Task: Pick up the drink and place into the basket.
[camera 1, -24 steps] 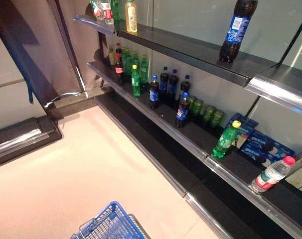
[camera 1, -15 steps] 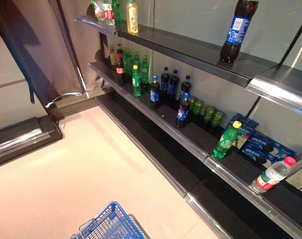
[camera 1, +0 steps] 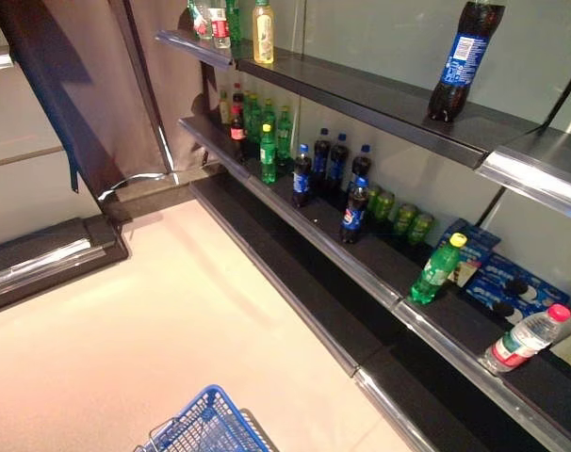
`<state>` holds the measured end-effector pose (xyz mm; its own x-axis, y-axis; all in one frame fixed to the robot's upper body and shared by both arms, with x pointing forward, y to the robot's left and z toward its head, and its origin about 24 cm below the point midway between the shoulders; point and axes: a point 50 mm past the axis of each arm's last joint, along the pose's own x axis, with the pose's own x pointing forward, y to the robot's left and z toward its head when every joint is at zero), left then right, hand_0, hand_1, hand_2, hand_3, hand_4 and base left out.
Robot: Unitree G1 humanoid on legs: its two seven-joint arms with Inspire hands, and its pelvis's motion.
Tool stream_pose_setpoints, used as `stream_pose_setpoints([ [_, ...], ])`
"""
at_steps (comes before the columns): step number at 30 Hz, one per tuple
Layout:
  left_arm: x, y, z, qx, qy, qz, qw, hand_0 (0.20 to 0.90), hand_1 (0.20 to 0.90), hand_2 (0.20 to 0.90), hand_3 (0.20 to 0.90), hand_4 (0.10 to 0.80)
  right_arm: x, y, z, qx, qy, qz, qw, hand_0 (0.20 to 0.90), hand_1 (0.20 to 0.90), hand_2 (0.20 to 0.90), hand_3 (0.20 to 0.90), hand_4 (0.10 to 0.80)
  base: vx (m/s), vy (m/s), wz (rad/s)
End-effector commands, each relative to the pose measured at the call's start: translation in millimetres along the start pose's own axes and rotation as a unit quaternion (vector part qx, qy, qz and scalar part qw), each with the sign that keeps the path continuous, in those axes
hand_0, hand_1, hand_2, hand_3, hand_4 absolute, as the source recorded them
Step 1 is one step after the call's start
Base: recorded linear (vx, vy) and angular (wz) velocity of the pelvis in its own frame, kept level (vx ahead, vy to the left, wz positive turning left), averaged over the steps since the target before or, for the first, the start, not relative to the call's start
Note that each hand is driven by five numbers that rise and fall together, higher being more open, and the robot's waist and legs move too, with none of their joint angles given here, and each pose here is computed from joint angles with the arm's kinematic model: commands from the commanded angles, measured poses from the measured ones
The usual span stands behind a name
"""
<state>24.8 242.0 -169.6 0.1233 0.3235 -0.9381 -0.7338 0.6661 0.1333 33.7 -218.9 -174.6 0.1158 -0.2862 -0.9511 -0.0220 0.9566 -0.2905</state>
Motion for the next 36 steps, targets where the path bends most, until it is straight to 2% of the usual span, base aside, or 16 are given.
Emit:
stream_pose_setpoints([
  [1, -2.8, -52.1, 7.9, 0.003, -0.014, -0.091, 0.996, 0.300, 0.300, 0.300, 0.200, 0.100, 0.4, 2.3, 19.9, -0.023, -0.022, 0.004, 0.999, 0.900, 0.900, 0.900, 0.900, 0.800, -0.004, -0.003, 0.04],
  [13, -2.8, -52.5, 7.9, -0.003, -0.014, -0.087, 0.996, 0.300, 0.300, 0.300, 0.200, 0.100, -0.6, 1.4, 38.3, -0.034, -0.075, -0.003, 0.997, 0.900, 0.900, 0.900, 0.900, 0.800, -0.001, 0.000, 0.01],
  [19, -3.1, -55.0, 11.1, 0.004, -0.017, -0.088, 0.996, 0.300, 0.300, 0.300, 0.200, 0.100, -10.1, 3.3, 86.3, -0.039, -0.197, -0.009, 0.980, 0.900, 0.900, 0.900, 0.900, 0.800, 0.000, 0.000, 0.00],
  [23, -4.0, -54.0, 9.7, 0.002, -0.020, -0.085, 0.996, 0.300, 0.300, 0.300, 0.200, 0.100, -34.8, 5.8, 138.2, -0.043, -0.295, -0.015, 0.954, 0.900, 0.900, 0.900, 0.900, 0.800, 0.000, 0.000, 0.00],
  [25, -4.7, -50.0, 6.2, -0.003, -0.021, -0.083, 0.996, 0.300, 0.300, 0.300, 0.200, 0.100, -62.3, 9.2, 168.2, -0.052, -0.370, -0.013, 0.928, 0.900, 0.900, 0.900, 0.900, 0.800, 0.000, 0.000, 0.00],
  [36, -5.9, -40.6, -0.3, -0.020, -0.019, -0.072, 0.997, 0.300, 0.300, 0.300, 0.200, 0.100, -140.1, -4.6, 220.0, -0.056, -0.559, 0.016, 0.827, 0.900, 0.900, 0.900, 0.900, 0.800, 0.001, 0.002, 0.02],
])
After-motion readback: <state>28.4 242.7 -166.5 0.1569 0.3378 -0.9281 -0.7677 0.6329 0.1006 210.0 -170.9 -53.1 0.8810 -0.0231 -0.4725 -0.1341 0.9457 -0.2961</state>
